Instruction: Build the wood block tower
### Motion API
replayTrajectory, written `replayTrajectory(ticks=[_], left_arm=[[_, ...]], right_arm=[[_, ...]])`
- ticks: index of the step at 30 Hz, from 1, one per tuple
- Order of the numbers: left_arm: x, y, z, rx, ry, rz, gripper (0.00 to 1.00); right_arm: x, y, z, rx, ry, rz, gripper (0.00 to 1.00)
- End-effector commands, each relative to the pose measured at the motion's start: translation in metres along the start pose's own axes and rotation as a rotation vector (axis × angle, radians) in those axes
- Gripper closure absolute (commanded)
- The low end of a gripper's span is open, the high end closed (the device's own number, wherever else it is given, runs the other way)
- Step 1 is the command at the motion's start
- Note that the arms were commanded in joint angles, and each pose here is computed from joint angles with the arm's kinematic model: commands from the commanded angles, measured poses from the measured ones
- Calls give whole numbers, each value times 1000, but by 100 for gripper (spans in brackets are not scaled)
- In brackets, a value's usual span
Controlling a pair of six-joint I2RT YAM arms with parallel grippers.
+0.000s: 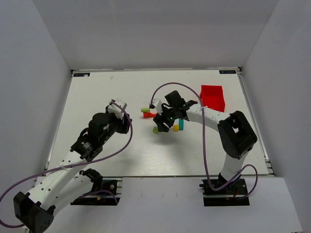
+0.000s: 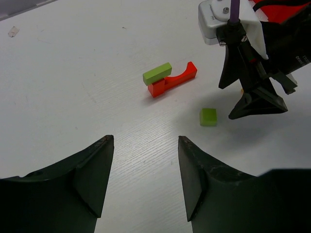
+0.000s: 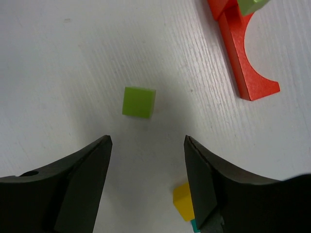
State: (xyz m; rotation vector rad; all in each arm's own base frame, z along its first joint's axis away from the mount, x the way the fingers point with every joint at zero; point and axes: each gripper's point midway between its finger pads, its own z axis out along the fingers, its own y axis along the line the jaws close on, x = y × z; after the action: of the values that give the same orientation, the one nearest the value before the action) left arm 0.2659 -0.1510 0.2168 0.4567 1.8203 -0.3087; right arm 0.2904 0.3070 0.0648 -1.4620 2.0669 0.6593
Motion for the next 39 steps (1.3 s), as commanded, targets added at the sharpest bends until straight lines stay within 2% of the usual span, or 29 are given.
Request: replayTrajectory(ticks=[1, 16, 21, 22, 25, 26, 29, 33, 39], left_arm=[[-8, 1, 0, -7, -16, -2, 34], [-8, -2, 0, 11, -15, -2, 34], [-8, -2, 0, 11, -15, -2, 34], [-8, -2, 0, 11, -15, -2, 34], [-8, 0, 0, 2, -16, -2, 34], [-8, 0, 0, 2, -16, -2, 34], [-8, 0, 0, 2, -16, -2, 34], [-10, 0, -1, 2, -25, -3, 34], [-10, -2, -1, 11, -25, -3, 34]], right_arm=[[-21, 7, 8, -19, -35, -5, 32], [-17, 4, 35, 49, 26, -51, 31], [-15, 5, 41, 48, 37, -55, 38], [-14, 5, 43, 47, 39, -60, 40], [-15, 5, 44, 52, 36, -63, 58], [-14, 6, 44, 47, 31, -70, 71], [-16, 9, 33, 32, 30, -83, 89], [-35, -4, -12, 117, -34, -174, 100], [-36, -37, -54, 221, -45, -271, 100]])
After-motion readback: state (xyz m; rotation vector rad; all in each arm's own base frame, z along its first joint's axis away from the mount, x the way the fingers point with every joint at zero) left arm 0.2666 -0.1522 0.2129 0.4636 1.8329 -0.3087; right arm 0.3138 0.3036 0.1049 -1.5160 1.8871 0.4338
